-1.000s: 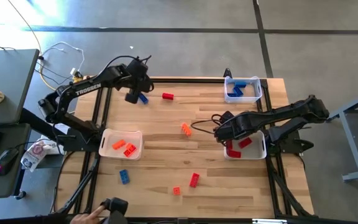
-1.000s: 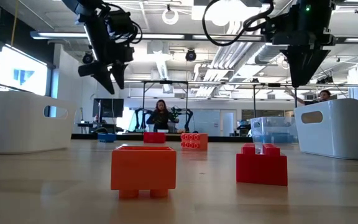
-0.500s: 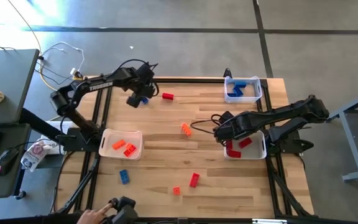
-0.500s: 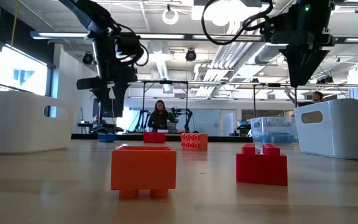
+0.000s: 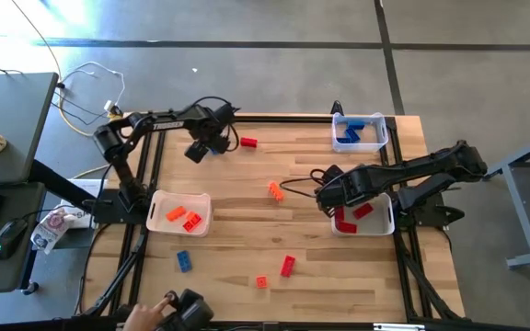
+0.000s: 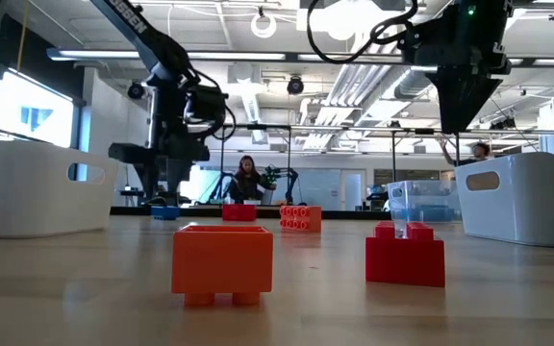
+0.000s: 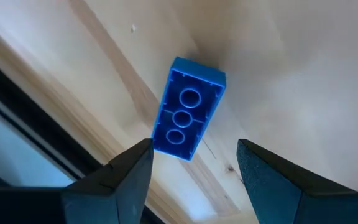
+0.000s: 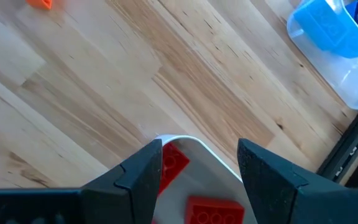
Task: Sort & place blocks by color
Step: Put the blue game piece into the transparent bin
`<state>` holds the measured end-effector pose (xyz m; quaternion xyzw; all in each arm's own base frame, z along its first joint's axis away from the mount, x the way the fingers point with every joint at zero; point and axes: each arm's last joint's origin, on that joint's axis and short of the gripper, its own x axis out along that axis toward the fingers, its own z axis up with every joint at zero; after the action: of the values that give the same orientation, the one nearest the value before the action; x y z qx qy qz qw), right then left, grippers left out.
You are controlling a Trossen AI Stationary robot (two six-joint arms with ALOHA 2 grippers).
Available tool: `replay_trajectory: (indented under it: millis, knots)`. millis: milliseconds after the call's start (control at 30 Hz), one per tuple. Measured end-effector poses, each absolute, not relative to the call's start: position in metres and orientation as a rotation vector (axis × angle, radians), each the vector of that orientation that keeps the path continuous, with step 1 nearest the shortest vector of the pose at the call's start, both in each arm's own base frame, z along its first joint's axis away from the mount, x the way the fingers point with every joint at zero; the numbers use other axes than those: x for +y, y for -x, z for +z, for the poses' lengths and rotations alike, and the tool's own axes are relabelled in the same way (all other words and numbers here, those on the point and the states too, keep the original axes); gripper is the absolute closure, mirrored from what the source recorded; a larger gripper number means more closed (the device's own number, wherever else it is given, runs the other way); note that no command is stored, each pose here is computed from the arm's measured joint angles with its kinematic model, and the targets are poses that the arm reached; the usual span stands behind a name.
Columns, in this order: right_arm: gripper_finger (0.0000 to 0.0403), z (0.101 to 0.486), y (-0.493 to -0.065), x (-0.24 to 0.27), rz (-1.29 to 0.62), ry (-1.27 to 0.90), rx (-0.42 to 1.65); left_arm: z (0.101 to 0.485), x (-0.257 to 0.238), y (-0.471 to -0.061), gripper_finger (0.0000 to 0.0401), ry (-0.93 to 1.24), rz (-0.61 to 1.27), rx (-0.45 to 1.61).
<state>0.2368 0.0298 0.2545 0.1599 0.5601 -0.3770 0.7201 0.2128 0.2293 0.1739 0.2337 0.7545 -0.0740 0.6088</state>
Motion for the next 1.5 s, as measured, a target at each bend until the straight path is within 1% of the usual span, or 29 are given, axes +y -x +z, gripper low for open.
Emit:
replay_trajectory:
  millis: [100, 267, 533, 733, 1067, 1333, 1400, 1500]
  knots:
    - [0.0208, 0.254, -0.237, 0.030, -0.833, -0.354, 1.238, 0.167, 0.232, -0.214, 0.0181, -0.545, -0.168, 1.773]
    - [0.0208, 0.254, -0.237, 0.030, -0.833, -0.354, 1.238, 0.163, 0.234, -0.218, 0.0181, -0.567, -0.144, 1.767]
    - [0.0208, 0.254, -0.237, 0.030, -0.832, -0.355, 1.235, 0.148, 0.238, -0.220, 0.0181, -0.587, -0.160, 1.847]
    - [0.0208, 0.254, -0.238, 0.030, -0.829, -0.359, 1.230, 0.144, 0.244, -0.225, 0.0181, -0.608, -0.092, 1.816]
    - [0.0208, 0.254, -0.239, 0.031, -0.816, -0.376, 1.230, 0.144, 0.245, -0.226, 0.0181, -0.602, -0.082, 1.806]
    - [0.0208, 0.254, -0.239, 0.031, -0.808, -0.385, 1.231, 0.128, 0.246, -0.228, 0.0181, -0.553, -0.062, 1.846]
    - [0.0208, 0.254, -0.239, 0.031, -0.804, -0.391, 1.236, 0.127, 0.246, -0.228, 0.0183, -0.557, -0.053, 1.859]
    - [0.0208, 0.254, -0.239, 0.032, -0.797, -0.398, 1.242, 0.127, 0.246, -0.229, 0.0198, -0.575, -0.040, 1.886]
